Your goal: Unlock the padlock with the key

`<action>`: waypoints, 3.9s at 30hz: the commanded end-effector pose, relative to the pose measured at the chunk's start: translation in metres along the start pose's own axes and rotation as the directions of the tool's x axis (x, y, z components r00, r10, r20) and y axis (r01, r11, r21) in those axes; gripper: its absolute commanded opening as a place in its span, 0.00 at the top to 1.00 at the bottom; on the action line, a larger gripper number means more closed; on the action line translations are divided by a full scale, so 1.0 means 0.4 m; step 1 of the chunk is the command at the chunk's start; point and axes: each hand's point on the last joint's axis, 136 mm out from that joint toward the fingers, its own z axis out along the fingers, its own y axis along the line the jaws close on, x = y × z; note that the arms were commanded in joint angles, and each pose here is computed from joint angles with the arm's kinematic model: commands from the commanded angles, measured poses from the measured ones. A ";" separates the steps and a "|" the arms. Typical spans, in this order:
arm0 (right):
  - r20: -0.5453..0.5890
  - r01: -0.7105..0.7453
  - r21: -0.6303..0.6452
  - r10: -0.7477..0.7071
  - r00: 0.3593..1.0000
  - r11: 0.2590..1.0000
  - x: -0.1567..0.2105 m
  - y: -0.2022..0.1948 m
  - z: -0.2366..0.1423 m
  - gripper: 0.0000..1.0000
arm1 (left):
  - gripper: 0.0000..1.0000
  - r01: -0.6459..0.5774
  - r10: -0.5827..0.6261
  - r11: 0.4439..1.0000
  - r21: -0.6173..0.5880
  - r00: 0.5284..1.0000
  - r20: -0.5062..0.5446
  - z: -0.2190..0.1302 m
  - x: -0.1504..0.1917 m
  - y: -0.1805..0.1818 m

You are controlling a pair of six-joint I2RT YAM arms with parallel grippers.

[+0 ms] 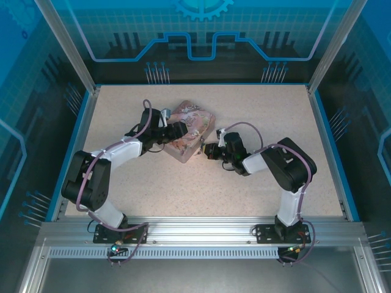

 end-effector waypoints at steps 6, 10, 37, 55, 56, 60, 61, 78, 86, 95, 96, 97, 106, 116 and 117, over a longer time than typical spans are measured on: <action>0.142 -0.050 -0.067 0.059 0.988 0.997 -0.131 0.042 -0.021 1.00 | 0.34 0.054 -0.084 0.981 -0.185 0.983 -0.161 0.021 0.142 0.135; 0.169 -0.070 -0.074 0.082 0.982 0.995 -0.160 0.045 -0.035 1.00 | 0.33 0.053 -0.083 0.982 -0.183 0.983 -0.162 0.025 0.140 0.133; 0.023 -0.036 -0.027 0.037 0.999 0.999 -0.070 -0.039 -0.028 0.66 | 0.32 0.051 -0.077 0.984 -0.168 0.985 -0.156 0.026 0.133 0.117; -0.070 -0.054 -0.048 0.051 0.996 0.997 0.006 -0.046 0.045 0.61 | 0.32 0.051 -0.079 0.984 -0.172 0.984 -0.158 0.025 0.136 0.119; -0.072 -0.056 -0.048 0.053 0.996 0.997 0.007 -0.047 0.048 0.61 | 0.32 0.051 -0.078 0.984 -0.172 0.984 -0.158 0.025 0.136 0.120; -0.080 -0.056 -0.040 0.053 0.995 0.998 0.013 -0.051 0.059 0.61 | 0.32 0.051 -0.078 0.984 -0.171 0.984 -0.157 0.026 0.135 0.119; -0.086 -0.057 -0.035 0.054 0.995 0.998 0.020 -0.053 0.061 0.61 | 0.32 0.052 -0.079 0.984 -0.171 0.984 -0.157 0.026 0.134 0.119; -0.068 -0.042 -0.067 0.038 0.997 0.997 0.003 -0.070 0.044 0.76 | 0.32 0.036 -0.066 0.982 -0.184 0.985 -0.159 0.021 0.136 0.124; -0.037 -0.014 -0.172 0.008 0.999 0.985 -0.036 -0.063 0.023 0.74 | 0.32 0.028 -0.059 0.978 -0.209 0.988 -0.145 0.005 0.127 0.136; -0.001 -0.001 -0.138 0.000 1.000 0.990 -0.066 -0.067 -0.013 0.65 | 0.32 0.061 -0.092 0.968 -0.245 0.989 -0.118 -0.062 0.117 0.184; -0.002 0.002 -0.144 -0.003 1.000 0.990 -0.067 -0.062 -0.015 0.65 | 0.32 0.061 -0.092 0.967 -0.247 0.989 -0.113 -0.071 0.116 0.187; -0.003 0.003 -0.148 -0.003 1.000 0.989 -0.067 -0.058 -0.017 0.64 | 0.32 0.064 -0.094 0.967 -0.246 0.989 -0.111 -0.081 0.117 0.189; -0.030 0.027 -0.204 -0.034 0.999 0.979 -0.030 0.004 -0.011 0.54 | 0.23 0.074 -0.078 0.985 -0.159 0.997 -0.020 -0.181 0.016 0.123; -0.087 0.040 -0.190 -0.058 0.995 0.981 0.063 0.083 0.017 0.52 | 0.20 0.099 -0.093 0.990 -0.100 0.994 0.062 -0.183 -0.193 0.136; -0.096 0.038 -0.192 -0.057 0.994 0.981 0.072 0.087 0.022 0.52 | 0.20 0.091 -0.085 0.991 -0.102 0.994 0.062 -0.175 -0.204 0.139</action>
